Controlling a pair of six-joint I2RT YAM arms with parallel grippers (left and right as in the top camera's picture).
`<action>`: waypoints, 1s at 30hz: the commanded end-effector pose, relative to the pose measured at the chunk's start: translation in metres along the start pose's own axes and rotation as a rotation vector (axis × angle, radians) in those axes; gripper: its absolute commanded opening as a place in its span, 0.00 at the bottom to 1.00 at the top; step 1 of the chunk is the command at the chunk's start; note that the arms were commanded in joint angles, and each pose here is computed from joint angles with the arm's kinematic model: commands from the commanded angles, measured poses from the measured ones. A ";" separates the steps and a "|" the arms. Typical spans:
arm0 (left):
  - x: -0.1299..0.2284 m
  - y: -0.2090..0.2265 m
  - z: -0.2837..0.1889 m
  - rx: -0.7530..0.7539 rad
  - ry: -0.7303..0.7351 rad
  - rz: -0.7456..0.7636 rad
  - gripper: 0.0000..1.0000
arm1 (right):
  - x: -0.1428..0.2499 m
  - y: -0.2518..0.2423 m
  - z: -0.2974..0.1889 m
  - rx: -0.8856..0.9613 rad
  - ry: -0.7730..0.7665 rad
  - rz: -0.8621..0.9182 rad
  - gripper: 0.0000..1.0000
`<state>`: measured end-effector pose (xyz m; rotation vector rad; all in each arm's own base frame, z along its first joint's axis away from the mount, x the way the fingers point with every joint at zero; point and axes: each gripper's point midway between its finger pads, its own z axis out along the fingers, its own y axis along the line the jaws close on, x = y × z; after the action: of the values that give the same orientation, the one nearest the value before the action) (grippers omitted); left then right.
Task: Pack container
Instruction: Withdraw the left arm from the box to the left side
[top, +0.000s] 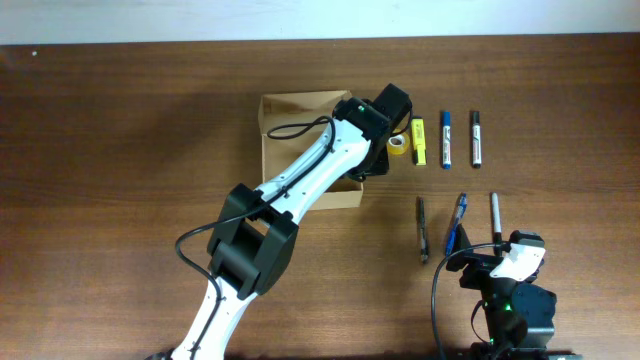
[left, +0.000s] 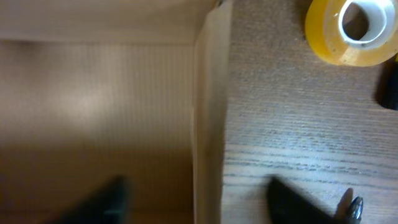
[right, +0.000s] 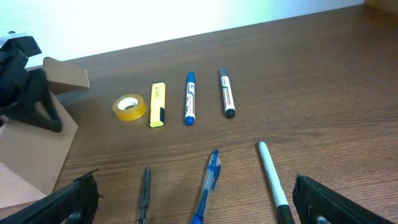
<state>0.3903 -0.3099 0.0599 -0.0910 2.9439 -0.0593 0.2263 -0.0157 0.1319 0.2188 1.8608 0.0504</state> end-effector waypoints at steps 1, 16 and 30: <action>-0.007 -0.005 -0.014 0.017 -0.021 0.018 0.93 | 0.002 -0.001 0.001 0.004 -0.001 0.010 0.99; -0.061 0.039 -0.169 -0.131 -0.322 0.122 1.00 | 0.002 -0.001 0.001 0.004 -0.001 0.010 0.99; -0.117 0.206 -0.302 -0.209 -0.579 -0.064 1.00 | 0.002 0.009 0.000 -0.059 0.006 0.011 0.99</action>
<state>0.4402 -0.1561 0.3195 -0.0950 2.4668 0.1705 0.2263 -0.0155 0.1319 0.2177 1.8609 0.0513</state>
